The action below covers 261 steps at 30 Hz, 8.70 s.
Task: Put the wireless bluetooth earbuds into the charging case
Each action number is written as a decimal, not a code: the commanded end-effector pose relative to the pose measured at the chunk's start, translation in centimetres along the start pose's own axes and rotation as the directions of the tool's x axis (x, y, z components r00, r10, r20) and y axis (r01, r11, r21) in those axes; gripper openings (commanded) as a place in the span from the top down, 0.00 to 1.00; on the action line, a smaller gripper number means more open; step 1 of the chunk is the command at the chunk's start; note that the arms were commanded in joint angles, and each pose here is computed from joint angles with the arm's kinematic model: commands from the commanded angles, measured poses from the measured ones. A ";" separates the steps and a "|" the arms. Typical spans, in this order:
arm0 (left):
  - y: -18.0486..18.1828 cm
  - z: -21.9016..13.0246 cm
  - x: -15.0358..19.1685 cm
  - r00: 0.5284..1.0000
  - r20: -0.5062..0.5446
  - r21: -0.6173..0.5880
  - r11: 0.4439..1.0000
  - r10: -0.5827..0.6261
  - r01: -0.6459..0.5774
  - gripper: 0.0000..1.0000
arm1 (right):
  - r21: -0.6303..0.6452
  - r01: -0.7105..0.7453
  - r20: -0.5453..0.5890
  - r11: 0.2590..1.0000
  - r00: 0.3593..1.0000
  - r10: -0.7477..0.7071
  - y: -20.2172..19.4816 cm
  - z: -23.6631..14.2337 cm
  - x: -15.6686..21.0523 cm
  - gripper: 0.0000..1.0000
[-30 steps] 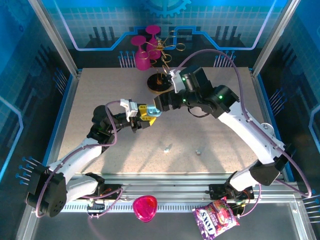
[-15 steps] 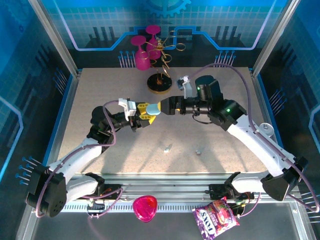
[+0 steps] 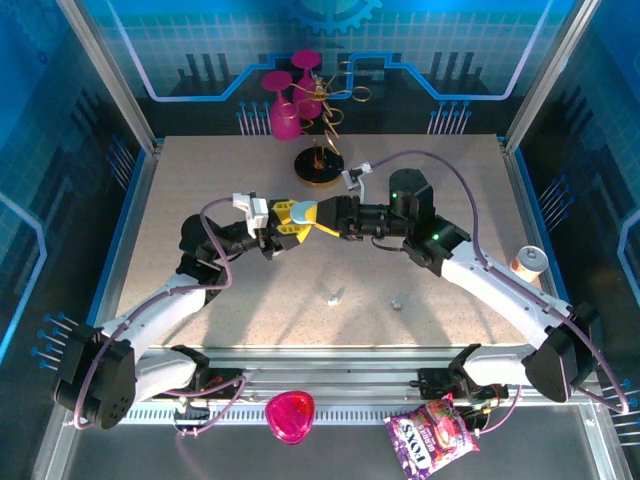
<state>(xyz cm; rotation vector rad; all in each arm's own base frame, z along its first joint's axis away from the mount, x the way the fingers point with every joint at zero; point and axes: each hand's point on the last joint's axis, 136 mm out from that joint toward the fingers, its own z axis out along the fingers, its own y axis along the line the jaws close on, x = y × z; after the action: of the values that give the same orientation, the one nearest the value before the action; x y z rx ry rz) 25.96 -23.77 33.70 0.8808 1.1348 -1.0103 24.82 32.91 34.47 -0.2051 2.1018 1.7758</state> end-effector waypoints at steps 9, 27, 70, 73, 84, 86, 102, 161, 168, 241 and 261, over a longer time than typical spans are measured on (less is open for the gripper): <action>-0.3 -0.1 -1.5 0.999 0.040 0.009 0.999 0.036 -0.036 0.71 | -0.077 -0.023 0.017 0.997 1.000 0.024 1.2 0.0 -0.5 0.79; 0.7 -1.8 3.2 0.988 -0.156 -0.141 0.990 -0.018 -0.005 0.01 | 0.206 -0.058 0.183 0.977 0.983 0.020 -7.3 -3.4 -3.8 0.79; 8.2 -10.5 16.1 0.829 -0.307 -0.750 0.655 -0.468 0.093 0.01 | 0.674 -0.309 0.325 0.671 0.940 0.107 -37.2 0.8 -11.7 0.54; 9.1 -11.7 16.5 0.794 -0.249 -0.796 0.584 -0.555 0.158 0.01 | 0.693 -0.253 0.293 0.675 0.954 0.057 -35.3 -0.4 -11.9 0.42; 12.3 -15.1 20.3 0.561 -0.104 -0.931 0.279 -0.821 0.235 0.01 | 0.765 0.014 0.132 0.644 0.975 -0.178 -27.4 -4.0 -7.9 0.09; 12.5 -14.9 20.8 0.511 -0.091 -0.938 0.245 -0.855 0.243 0.01 | 0.768 0.049 0.113 0.639 0.971 -0.210 -26.0 -4.7 -6.8 0.04; 12.4 -11.7 26.4 0.139 -0.031 -0.944 0.075 -0.990 0.321 0.01 | 0.824 0.050 0.167 0.565 0.930 -0.327 -21.8 -11.5 -2.7 0.00; 12.6 -17.9 19.1 0.256 0.235 -0.885 -0.098 -0.938 0.455 0.01 | 0.499 0.767 -0.556 0.403 0.640 -0.531 -31.8 14.4 0.8 0.38; 12.7 -17.7 19.1 0.255 0.236 -0.881 -0.095 -0.938 0.464 0.01 | 0.505 0.768 -0.574 0.394 0.640 -0.512 -32.9 13.8 1.5 0.42; -7.1 3.1 0.7 0.960 -0.246 0.303 0.930 -0.136 0.209 0.03 | -0.026 0.866 -0.450 0.500 0.437 -0.779 0.5 -8.9 6.2 0.75; -7.3 4.1 0.2 0.962 -0.233 0.367 0.903 -0.145 0.224 0.31 | -0.102 0.870 -0.522 0.482 0.365 -0.771 0.2 -6.8 5.4 0.75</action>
<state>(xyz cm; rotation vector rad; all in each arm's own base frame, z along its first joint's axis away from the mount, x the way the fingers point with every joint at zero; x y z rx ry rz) 20.91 -29.67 32.35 1.1894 1.3060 -1.3484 19.05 26.90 32.85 -1.5154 1.8642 0.8672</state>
